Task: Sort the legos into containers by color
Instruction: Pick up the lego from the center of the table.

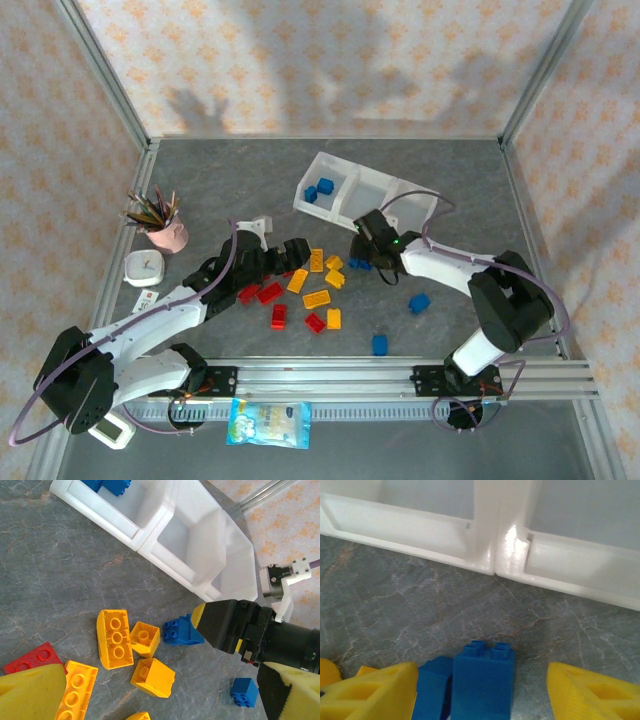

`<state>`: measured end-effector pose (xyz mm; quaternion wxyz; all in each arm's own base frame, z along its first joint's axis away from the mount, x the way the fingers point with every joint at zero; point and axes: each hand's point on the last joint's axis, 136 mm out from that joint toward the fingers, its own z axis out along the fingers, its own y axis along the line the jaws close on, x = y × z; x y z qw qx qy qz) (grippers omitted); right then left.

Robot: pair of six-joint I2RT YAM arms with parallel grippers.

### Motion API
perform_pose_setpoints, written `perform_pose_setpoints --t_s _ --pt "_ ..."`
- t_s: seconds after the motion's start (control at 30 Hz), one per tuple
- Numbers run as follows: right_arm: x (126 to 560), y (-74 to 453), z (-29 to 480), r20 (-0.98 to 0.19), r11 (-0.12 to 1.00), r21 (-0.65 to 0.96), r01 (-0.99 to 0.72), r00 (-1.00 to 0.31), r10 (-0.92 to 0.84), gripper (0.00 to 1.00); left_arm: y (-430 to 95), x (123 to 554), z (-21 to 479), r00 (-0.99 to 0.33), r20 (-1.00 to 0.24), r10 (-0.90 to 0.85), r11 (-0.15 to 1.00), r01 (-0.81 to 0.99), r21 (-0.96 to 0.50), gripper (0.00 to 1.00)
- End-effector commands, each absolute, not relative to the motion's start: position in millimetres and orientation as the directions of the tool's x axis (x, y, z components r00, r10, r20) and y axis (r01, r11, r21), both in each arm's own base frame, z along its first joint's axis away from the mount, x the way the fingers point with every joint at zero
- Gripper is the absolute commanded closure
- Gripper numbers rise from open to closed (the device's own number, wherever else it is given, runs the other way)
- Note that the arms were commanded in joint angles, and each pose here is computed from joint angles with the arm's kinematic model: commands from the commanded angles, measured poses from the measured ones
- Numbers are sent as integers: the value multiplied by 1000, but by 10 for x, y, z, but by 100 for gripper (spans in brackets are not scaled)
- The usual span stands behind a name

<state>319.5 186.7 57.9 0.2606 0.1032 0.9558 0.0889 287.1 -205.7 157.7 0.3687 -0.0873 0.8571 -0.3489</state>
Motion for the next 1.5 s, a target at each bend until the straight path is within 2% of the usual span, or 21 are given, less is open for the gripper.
perform_pose_setpoints --t_s 0.0,0.43,0.53,0.87,1.07,1.47 --pt "3143 1755 554 -498 962 200 186 -826 263 33 -2060 2907 1645 -688 -587 -426 737 114 -667 1" --pt "2962 1532 546 -501 961 171 218 -820 276 37 -2128 2892 1679 -693 -583 -423 729 122 -674 1" --pt "2964 1676 503 -478 967 211 145 -847 231 36 -2155 2896 1680 -694 -583 -423 727 124 -675 1" --pt "3114 1824 477 -479 973 208 98 -857 189 35 -2115 2909 1703 -682 -595 -425 741 115 -661 1" --pt "3149 1799 390 -468 979 175 108 -865 179 42 -2127 2924 1725 -683 -597 -420 744 117 -658 1" --pt "3147 1706 434 -484 985 146 91 -862 152 63 -2174 2961 1750 -684 -596 -420 738 125 -664 1"
